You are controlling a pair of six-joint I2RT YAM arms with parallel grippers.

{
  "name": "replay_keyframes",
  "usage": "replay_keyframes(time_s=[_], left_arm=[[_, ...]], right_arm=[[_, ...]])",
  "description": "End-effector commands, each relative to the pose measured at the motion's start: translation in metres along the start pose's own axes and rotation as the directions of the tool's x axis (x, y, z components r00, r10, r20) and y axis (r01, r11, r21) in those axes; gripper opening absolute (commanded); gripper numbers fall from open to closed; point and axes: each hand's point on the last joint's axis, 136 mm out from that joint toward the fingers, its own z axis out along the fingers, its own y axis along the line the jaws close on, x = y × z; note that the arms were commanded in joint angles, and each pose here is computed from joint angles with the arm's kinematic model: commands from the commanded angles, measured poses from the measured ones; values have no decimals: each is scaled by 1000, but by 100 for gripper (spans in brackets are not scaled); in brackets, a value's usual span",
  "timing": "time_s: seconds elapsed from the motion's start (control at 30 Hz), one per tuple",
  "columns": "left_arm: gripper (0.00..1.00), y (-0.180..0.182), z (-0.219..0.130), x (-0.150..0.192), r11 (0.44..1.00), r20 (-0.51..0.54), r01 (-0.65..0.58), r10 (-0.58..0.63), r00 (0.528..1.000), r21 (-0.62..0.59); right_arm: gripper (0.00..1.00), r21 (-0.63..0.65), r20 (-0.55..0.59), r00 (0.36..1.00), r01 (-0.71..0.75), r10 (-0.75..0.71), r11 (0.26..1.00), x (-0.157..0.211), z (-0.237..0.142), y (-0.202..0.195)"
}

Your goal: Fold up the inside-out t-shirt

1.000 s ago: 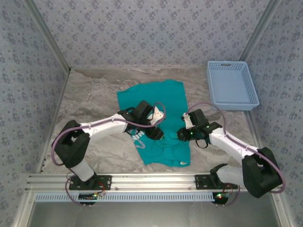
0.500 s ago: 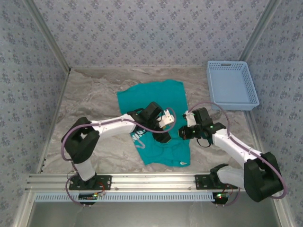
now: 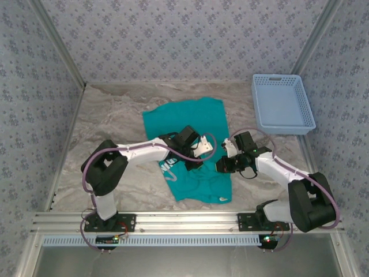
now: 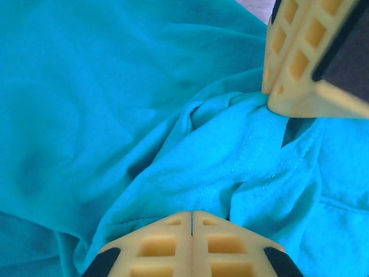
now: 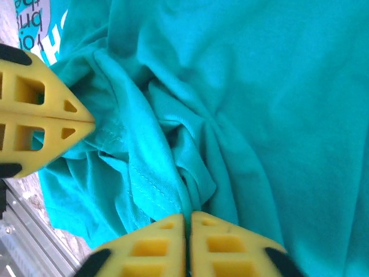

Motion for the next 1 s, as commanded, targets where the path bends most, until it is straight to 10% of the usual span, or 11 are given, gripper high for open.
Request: replay_keyframes(time_s=[0.0, 0.43, 0.73, 0.77, 0.83, 0.97], left_arm=[[0, 2, -26, -9, 1000, 44, 27, -27, 999, -4], [0, -12, -91, -12, 894, 252, 296, -388, 887, 336], [0, 7, -89, 55, 780, 230, 553, -618, 751, 292], [4, 9, -90, 65, 769, 233, 581, -637, 735, 268], [42, 12, -93, 80, 765, 249, 610, -644, 723, 208], [52, 10, -104, 91, 819, 292, 556, -571, 767, 139]], right_arm=[[0, -52, -1, 999, 42, -42, 998, 0, -6, 17], [0, -31, 47, 986, 164, -162, 986, -17, -20, 39], [0, -356, 45, 918, 383, -394, 853, -3, -21, 129], [0, -371, 35, 914, 387, -404, 844, -2, -19, 134], [0, -337, 24, 921, 373, -389, 864, -6, -11, 133], [0, -269, 22, 945, 320, -326, 908, -21, 5, 119]])
